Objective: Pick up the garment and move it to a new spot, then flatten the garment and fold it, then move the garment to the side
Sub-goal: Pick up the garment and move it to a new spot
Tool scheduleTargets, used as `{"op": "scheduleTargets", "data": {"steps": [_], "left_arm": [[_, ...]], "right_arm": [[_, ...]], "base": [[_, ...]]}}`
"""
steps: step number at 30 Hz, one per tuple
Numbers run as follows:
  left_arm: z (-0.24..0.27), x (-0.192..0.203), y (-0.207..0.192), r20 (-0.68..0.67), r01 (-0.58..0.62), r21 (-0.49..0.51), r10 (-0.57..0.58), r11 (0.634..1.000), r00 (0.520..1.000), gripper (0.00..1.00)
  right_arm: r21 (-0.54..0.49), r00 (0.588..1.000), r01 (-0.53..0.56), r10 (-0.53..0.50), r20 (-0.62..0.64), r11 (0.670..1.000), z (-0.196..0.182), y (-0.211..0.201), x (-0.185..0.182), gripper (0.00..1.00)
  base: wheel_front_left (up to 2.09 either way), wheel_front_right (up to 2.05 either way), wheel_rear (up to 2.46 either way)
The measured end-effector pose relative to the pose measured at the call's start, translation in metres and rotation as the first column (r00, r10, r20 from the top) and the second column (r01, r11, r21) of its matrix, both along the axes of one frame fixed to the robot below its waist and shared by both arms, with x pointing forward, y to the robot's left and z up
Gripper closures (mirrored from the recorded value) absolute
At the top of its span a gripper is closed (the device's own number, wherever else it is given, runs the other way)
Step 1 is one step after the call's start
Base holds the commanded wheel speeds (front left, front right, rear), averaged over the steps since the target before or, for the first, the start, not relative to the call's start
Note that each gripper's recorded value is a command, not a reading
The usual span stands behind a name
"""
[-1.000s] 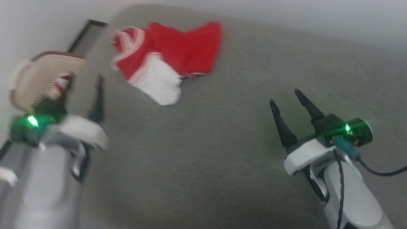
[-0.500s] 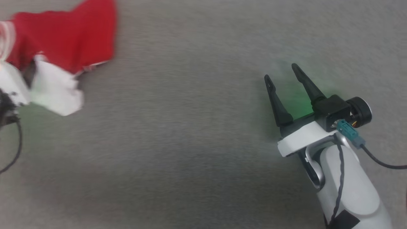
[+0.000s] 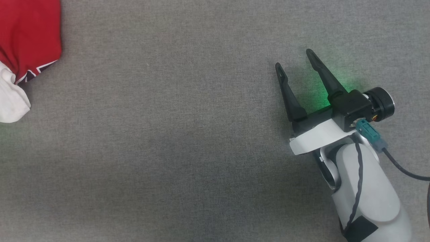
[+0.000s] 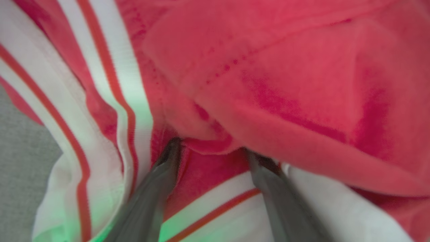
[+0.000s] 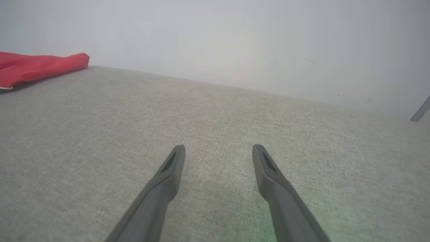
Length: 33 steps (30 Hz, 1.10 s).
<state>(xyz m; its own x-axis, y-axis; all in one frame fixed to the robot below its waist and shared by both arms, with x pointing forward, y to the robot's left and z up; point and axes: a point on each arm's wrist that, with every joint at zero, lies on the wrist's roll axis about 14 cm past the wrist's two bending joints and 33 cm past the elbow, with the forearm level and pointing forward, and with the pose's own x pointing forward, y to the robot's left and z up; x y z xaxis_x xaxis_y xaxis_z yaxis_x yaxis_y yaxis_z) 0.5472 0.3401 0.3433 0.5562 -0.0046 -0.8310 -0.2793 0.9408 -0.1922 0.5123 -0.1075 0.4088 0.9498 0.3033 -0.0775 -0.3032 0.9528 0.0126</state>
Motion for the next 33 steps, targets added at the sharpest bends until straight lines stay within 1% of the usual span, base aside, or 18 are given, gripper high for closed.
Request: {"op": "scheduleTargets", "data": {"steps": [1,2,6,9,12,14,17,20,23,25,27,30,31,32,33], "left_arm": [[0.0,0.0,-0.001,0.001,0.008,0.006,-0.008,1.0,1.0,0.67],[0.002,0.001,-0.001,0.013,0.01,0.011,-0.01,1.0,1.0,1.0],[0.014,0.006,-0.003,0.11,0.01,0.046,-0.015,0.999,0.994,1.0],[0.03,0.007,0.001,0.186,0.03,0.111,-0.05,0.993,0.981,1.0],[0.057,0.011,0.003,0.291,0.051,0.197,-0.108,0.979,0.951,1.0],[0.086,0.018,0.005,0.379,0.055,0.256,-0.152,0.965,0.913,1.0],[0.132,0.031,-0.005,0.508,0.066,0.307,-0.221,0.95,0.832,1.0],[0.175,0.043,-0.03,0.604,0.107,0.35,-0.312,0.931,0.734,1.0],[0.204,0.051,-0.074,0.654,0.202,0.381,-0.417,0.902,0.631,1.0],[0.22,0.056,-0.113,0.684,0.283,0.386,-0.478,0.878,0.552,1.0],[0.236,0.058,-0.154,0.708,0.366,0.393,-0.531,0.844,0.465,1.0],[0.253,0.05,-0.22,0.733,0.508,0.387,-0.591,0.77,0.337,1.0],[0.253,0.05,-0.22,0.733,0.508,0.387,-0.591,0.77,0.337,1.0],[0.259,0.039,-0.265,0.735,0.603,0.393,-0.631,0.694,0.248,1.0],[0.259,0.039,-0.265,0.735,0.603,0.393,-0.631,0.694,0.248,1.0]], "right_arm": [[-0.004,1.0,-0.002,0.002,0.003,1.0,0.001,0.0,0.0,0.0],[-0.004,1.0,-0.005,0.005,0.006,1.0,0.002,0.001,0.0,0.0],[-0.001,0.999,-0.015,0.015,0.03,1.0,0.013,0.005,-0.001,0.0],[0.005,0.998,-0.019,0.018,0.055,1.0,0.026,0.008,-0.001,0.0],[0.014,0.997,-0.013,0.012,0.072,1.0,0.038,0.007,-0.005,0.0],[0.022,0.997,-0.006,0.004,0.082,1.0,0.046,0.005,-0.01,0.0],[0.033,0.994,0.011,-0.015,0.108,0.999,0.061,0.0,-0.015,0.0],[0.045,0.991,0.04,-0.045,0.126,0.998,0.072,-0.009,-0.022,0.0],[0.057,0.987,0.084,-0.091,0.133,0.995,0.079,-0.024,-0.03,0.0],[0.062,0.983,0.119,-0.126,0.134,0.991,0.082,-0.036,-0.035,0.0],[0.064,0.978,0.15,-0.157,0.135,0.987,0.084,-0.048,-0.04,0.0],[0.075,0.968,0.201,-0.21,0.136,0.977,0.087,-0.066,-0.048,0.0],[0.075,0.968,0.201,-0.21,0.136,0.977,0.087,-0.066,-0.048,0.0],[0.094,0.959,0.238,-0.249,0.137,0.967,0.09,-0.08,-0.053,0.0],[0.094,0.959,0.238,-0.249,0.137,0.967,0.09,-0.08,-0.053,0.0]], "base": [[0.0,0.0,0.0],[0.0,0.0,0.0],[0.0,0.0,0.0],[0.0,0.0,0.0],[0.0,0.0,0.0],[0.0,0.0,0.0],[0.0,0.0,0.0],[0.0,0.0,0.0],[0.0,0.0,0.0],[0.0,0.0,0.0],[0.0,0.0,0.0],[0.0,0.0,0.0],[0.0,0.0,0.0],[0.0,0.0,0.0],[0.0,0.0,0.0]]}}
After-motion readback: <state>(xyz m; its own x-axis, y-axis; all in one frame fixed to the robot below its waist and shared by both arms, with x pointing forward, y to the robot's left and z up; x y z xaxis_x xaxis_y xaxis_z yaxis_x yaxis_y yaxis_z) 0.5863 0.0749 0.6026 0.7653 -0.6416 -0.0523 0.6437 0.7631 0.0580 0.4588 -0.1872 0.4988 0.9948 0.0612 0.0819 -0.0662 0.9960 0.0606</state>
